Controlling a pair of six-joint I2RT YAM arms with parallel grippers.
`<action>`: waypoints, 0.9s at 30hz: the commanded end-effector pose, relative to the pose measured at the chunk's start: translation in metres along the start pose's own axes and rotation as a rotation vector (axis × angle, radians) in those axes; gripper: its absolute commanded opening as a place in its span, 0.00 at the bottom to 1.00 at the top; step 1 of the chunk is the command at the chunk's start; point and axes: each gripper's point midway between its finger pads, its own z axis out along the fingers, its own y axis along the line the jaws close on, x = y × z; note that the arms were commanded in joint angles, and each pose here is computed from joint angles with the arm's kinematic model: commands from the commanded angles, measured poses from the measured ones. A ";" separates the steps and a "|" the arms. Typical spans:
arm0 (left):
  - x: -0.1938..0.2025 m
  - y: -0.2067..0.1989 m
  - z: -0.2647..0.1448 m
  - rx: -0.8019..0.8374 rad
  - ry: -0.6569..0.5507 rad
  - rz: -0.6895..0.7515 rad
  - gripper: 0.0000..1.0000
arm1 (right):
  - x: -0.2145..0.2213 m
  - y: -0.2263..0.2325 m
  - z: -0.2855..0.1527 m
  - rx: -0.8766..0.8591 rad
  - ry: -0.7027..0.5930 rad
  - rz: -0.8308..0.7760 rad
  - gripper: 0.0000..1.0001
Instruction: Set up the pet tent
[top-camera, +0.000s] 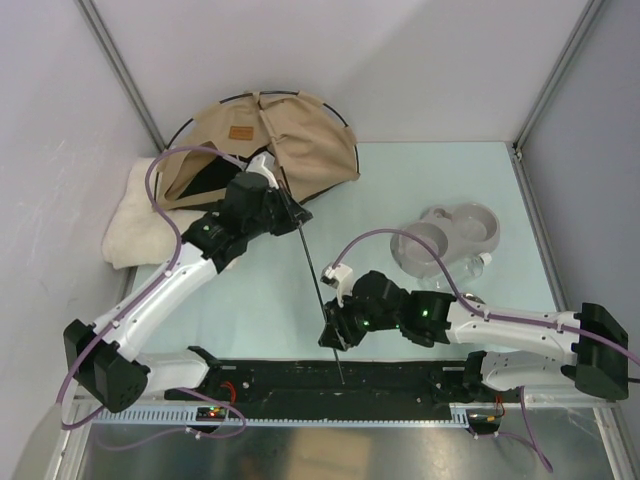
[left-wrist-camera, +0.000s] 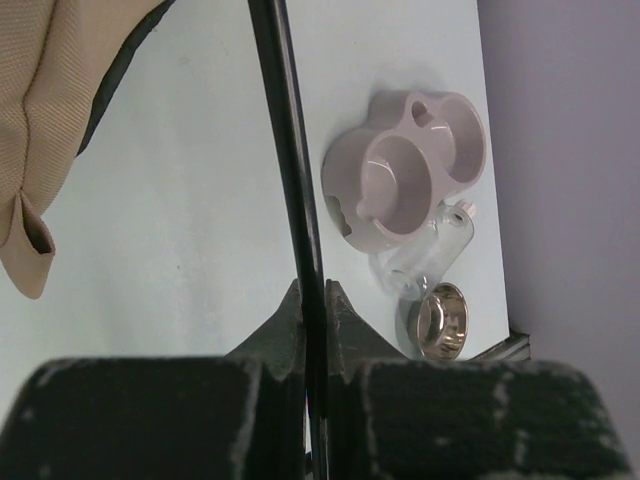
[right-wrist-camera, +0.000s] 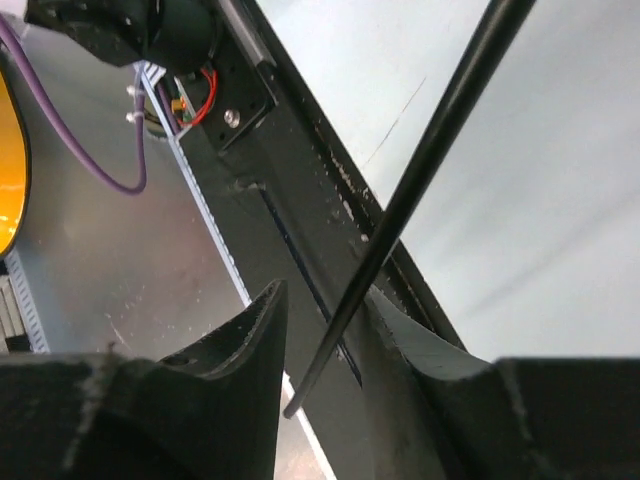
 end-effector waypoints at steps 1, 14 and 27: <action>-0.035 -0.020 -0.008 0.042 -0.111 0.003 0.00 | 0.012 0.012 -0.004 -0.057 0.038 0.001 0.36; -0.035 -0.016 -0.008 0.046 -0.101 0.029 0.36 | 0.004 0.009 -0.009 -0.029 -0.009 0.029 0.00; -0.060 -0.007 -0.077 0.142 -0.232 0.317 0.99 | -0.028 0.012 -0.032 -0.071 -0.116 0.055 0.00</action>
